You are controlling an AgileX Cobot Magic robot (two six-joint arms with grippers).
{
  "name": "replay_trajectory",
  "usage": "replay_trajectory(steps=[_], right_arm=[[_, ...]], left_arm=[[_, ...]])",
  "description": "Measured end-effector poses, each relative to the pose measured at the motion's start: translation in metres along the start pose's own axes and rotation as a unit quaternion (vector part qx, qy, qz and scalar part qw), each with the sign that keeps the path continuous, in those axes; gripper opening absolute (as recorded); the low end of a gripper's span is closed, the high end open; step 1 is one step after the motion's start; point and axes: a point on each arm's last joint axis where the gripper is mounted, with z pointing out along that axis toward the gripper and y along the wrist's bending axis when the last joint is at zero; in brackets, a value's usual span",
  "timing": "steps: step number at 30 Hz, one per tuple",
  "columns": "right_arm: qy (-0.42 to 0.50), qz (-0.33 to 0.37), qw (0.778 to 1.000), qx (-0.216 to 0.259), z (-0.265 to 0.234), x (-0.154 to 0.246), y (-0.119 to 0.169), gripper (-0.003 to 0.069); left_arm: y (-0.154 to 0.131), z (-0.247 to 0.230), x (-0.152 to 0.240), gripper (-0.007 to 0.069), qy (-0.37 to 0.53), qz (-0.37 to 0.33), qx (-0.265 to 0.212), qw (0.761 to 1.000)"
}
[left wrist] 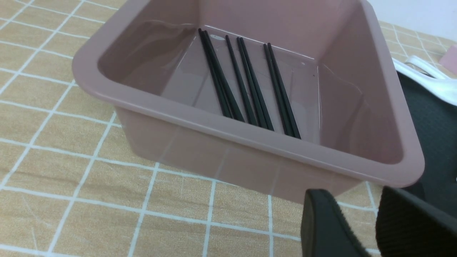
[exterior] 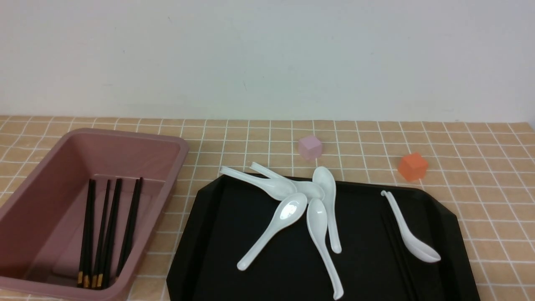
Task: On brown tablecloth take chopsticks from black tray and put them in box.
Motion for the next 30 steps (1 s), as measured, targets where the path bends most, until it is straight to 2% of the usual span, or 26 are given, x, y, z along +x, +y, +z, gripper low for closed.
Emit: replay_trajectory(steps=[30], right_arm=[[0.000, 0.000, 1.000, 0.000, 0.0000, 0.0001, 0.0000, 0.0108]], left_arm=[[0.0000, 0.0000, 0.0000, 0.0239, 0.000, 0.000, 0.000, 1.000]])
